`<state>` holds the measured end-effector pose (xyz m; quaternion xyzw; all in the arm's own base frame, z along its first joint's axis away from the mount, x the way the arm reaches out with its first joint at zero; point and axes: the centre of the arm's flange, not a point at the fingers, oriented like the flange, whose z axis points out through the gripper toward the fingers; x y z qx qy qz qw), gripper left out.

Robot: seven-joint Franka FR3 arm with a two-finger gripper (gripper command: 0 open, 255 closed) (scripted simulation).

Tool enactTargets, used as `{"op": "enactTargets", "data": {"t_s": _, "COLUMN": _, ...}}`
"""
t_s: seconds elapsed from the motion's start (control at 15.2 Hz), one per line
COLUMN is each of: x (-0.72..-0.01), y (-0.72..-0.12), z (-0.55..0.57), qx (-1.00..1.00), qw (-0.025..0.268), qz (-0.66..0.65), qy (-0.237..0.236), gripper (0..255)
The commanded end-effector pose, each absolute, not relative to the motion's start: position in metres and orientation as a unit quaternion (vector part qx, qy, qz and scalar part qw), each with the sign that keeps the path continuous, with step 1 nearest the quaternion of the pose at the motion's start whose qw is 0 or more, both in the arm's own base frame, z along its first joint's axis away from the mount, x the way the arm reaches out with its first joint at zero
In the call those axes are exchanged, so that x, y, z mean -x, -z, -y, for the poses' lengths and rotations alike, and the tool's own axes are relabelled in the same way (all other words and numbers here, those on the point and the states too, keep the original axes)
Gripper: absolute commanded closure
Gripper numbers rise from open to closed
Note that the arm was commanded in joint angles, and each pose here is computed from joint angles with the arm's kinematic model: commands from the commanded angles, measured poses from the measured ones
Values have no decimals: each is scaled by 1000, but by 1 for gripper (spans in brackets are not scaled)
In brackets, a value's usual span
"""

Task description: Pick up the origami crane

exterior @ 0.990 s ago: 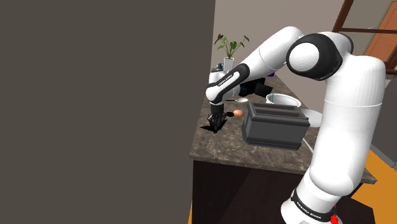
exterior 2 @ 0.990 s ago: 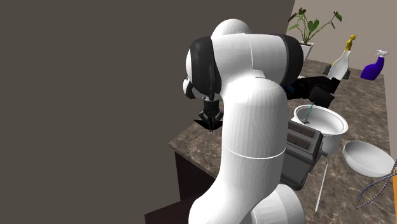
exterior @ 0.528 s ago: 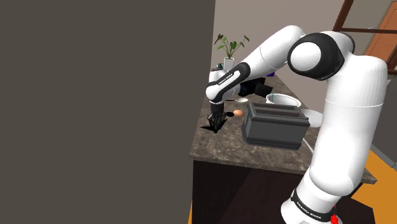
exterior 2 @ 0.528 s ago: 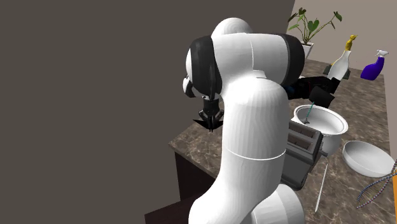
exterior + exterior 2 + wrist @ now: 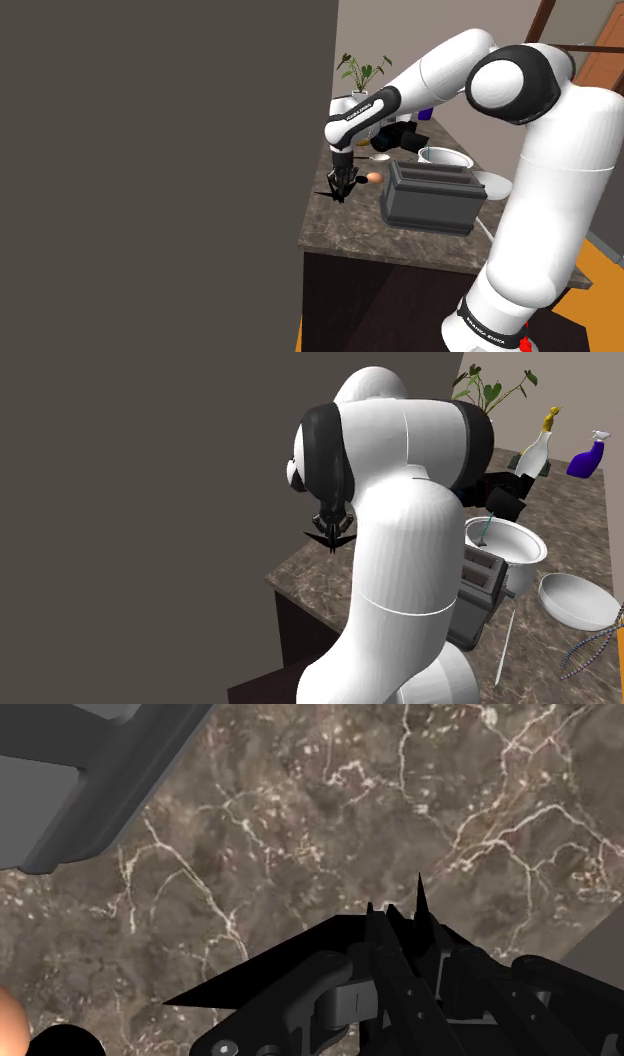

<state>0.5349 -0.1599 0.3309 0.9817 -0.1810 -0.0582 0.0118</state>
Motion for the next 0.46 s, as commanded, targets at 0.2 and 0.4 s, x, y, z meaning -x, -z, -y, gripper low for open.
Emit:
{"op": "enactTargets", "data": {"t_s": 0.2, "x": -535, "y": -358, "z": 160, "qx": -982, "qw": 12, "qz": 181, "qy": 58, "gripper": 255}}
{"op": "enactTargets", "data": {"t_s": 0.4, "x": -535, "y": -364, "z": 160, "qx": -982, "qw": 12, "qz": 181, "qy": 58, "gripper": 255}}
